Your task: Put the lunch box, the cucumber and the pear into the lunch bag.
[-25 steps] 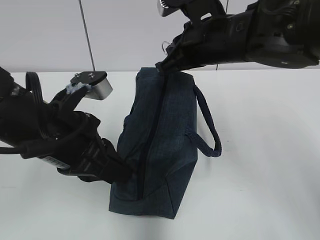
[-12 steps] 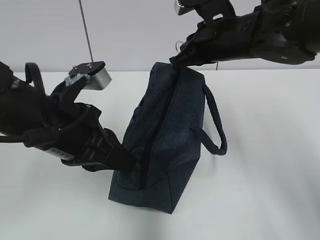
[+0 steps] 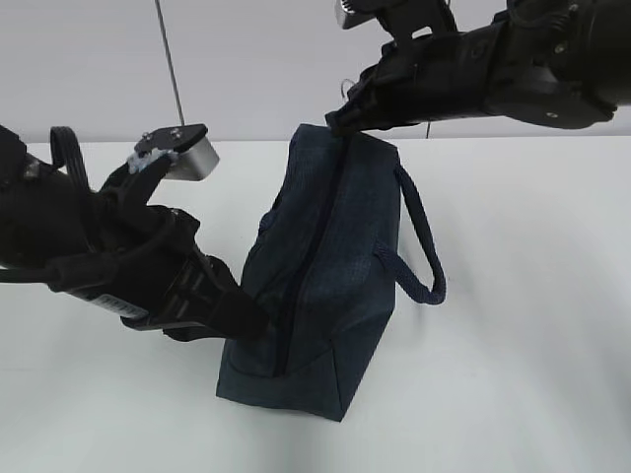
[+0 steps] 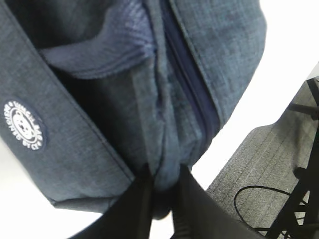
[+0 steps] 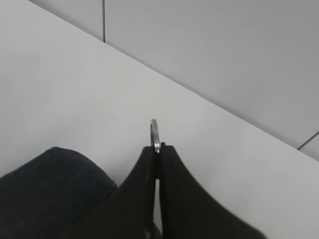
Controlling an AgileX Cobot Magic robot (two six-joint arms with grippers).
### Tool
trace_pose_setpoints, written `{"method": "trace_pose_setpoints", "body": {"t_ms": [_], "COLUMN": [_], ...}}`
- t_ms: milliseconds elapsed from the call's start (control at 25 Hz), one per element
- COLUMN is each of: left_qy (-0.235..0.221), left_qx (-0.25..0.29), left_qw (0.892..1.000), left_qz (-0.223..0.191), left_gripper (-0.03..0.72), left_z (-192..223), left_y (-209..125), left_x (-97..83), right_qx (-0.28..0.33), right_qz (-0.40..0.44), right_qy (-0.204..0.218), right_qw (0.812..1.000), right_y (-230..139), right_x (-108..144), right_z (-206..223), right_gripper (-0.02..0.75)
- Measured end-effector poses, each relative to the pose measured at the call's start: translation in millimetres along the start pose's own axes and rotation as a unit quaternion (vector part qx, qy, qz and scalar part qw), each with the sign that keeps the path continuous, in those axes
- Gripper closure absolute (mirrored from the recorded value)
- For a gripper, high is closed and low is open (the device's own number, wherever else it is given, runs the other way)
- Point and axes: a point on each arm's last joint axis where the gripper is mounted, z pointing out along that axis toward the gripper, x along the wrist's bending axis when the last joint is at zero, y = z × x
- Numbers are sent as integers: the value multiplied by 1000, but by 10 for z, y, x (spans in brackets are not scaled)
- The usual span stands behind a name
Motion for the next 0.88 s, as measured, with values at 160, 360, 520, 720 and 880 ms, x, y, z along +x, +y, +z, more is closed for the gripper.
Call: {"method": "trace_pose_setpoints", "body": {"t_ms": [160, 360, 520, 720, 880], "left_qy": [-1, 9, 33, 79, 118], "left_qx": [-1, -31, -95, -185, -243], "left_qw": [1000, 999, 995, 980, 963], "left_qz": [-3, 5, 13, 10, 2], "left_gripper": [577, 396, 352, 347, 347], "left_z": [6, -88, -278, -449, -506], "left_y": [-11, 26, 108, 240, 336], "left_x": [-3, -34, -53, -5, 64], "right_qx": [5, 3, 0, 1, 1], "right_qz": [-5, -8, -10, -12, -12], "right_qy": [6, 15, 19, 18, 18], "right_qw": [1000, 1000, 1000, 1000, 1000], "right_y": [-14, 15, 33, 32, 32], "right_x": [87, 177, 217, 215, 215], "right_z": [-14, -49, -64, -64, -64], "right_gripper": [738, 738, 738, 738, 738]}}
